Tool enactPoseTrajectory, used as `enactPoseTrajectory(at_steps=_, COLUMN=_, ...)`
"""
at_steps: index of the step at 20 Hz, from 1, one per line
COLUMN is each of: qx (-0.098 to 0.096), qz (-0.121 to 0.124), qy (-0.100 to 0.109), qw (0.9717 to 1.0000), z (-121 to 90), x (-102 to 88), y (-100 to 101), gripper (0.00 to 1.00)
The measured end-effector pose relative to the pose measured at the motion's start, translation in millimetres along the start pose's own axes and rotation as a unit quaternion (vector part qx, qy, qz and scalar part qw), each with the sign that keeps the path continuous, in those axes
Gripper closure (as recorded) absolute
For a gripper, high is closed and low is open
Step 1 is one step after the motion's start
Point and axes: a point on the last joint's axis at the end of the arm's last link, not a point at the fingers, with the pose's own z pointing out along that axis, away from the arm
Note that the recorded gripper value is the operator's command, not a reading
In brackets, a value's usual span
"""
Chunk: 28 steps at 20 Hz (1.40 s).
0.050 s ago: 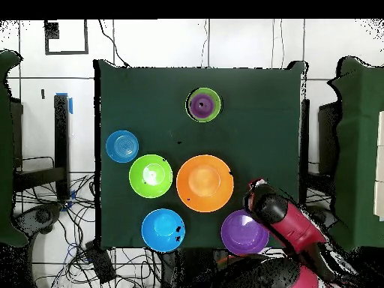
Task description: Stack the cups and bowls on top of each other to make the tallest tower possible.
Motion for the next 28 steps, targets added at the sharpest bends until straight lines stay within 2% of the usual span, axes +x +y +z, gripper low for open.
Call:
enactPoseTrajectory(at_steps=4, qx=0.003, qz=-0.021, qy=0.004, qw=0.9998, z=-5, x=-9.4, y=0, gripper=1.0)
enactPoseTrajectory(at_steps=5, qx=0.004, qz=-0.033, qy=0.004, qw=0.9995, z=-8, x=-15.5, y=-1, gripper=1.0)
enactPoseTrajectory(at_steps=14, qx=0.01, qz=-0.065, qy=0.006, qw=0.9979, z=-19, x=-39.0, y=-5, gripper=1.0)
enactPoseTrajectory(at_steps=21, qx=0.0, qz=-0.098, qy=0.004, qw=0.9952, z=-27, x=-47.0, y=7, gripper=1.0)
enactPoseTrajectory(at_steps=22, qx=-0.004, qz=-0.11, qy=0.003, qw=0.9939, z=-31, x=-47.4, y=14, gripper=1.0)
enactPoseTrajectory(at_steps=28, qx=-0.018, qz=-0.136, qy=-0.005, qw=0.9905, z=-43, x=-49.9, y=34, gripper=1.0)
